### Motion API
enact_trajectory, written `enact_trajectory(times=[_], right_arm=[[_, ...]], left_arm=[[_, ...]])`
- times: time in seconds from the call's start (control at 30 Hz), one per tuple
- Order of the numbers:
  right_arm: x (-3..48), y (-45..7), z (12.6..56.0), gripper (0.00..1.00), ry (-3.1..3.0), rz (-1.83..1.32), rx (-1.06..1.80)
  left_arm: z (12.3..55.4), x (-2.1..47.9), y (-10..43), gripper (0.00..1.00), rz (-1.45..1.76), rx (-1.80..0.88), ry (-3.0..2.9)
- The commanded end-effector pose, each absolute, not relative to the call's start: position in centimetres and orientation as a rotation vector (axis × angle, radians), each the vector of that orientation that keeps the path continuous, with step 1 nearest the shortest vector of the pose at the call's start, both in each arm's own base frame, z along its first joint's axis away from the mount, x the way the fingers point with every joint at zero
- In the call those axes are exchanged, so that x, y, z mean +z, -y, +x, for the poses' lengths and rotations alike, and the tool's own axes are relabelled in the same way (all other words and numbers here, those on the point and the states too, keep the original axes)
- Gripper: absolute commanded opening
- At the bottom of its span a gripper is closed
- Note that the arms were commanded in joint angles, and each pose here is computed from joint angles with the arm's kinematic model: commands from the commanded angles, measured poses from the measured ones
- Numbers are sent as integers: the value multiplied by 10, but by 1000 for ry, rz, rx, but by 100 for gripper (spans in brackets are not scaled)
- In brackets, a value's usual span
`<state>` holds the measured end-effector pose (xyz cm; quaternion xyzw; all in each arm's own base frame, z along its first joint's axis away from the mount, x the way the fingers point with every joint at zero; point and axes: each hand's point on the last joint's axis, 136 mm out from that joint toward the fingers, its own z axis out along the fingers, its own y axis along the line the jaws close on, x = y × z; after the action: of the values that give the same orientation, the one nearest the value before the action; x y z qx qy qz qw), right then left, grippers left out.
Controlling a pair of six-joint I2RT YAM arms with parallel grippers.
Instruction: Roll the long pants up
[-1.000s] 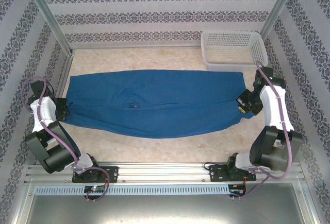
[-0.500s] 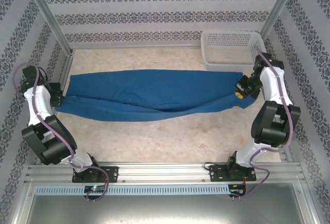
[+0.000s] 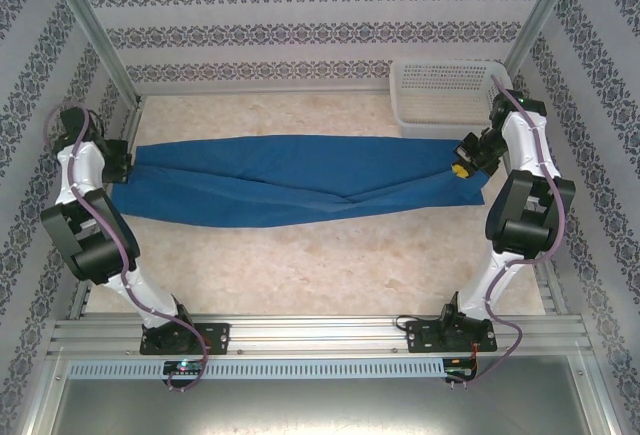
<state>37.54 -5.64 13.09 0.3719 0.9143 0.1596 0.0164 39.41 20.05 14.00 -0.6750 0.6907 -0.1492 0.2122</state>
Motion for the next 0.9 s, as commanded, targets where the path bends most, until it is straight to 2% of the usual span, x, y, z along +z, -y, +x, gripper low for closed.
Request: enact_trajectory(times=[0.0, 0.4, 0.47, 0.53, 0.57, 0.63, 0.87], right_arm=[[131, 59, 383, 0, -2852, 1139, 497], [120, 67, 412, 1, -2870, 1159, 480], [116, 68, 416, 2, -2876, 1164, 475], [112, 69, 420, 2, -2881, 1165, 469], [110, 69, 422, 2, -2886, 1166, 468], [105, 70, 427, 3, -2895, 1171, 466], [97, 68, 445, 3, -2907, 1158, 461]], left_arm=[[423, 158, -210, 1, -1772, -408, -1883], [468, 149, -217, 4, -1743, -351, -1925], [473, 146, -220, 10, -1745, -343, -1926], [478, 142, -222, 23, -1741, -334, -1931], [480, 140, -223, 24, -1742, -329, -1931], [483, 136, -226, 16, -1747, -323, -1932], [499, 131, -232, 9, -1740, -322, -1938]])
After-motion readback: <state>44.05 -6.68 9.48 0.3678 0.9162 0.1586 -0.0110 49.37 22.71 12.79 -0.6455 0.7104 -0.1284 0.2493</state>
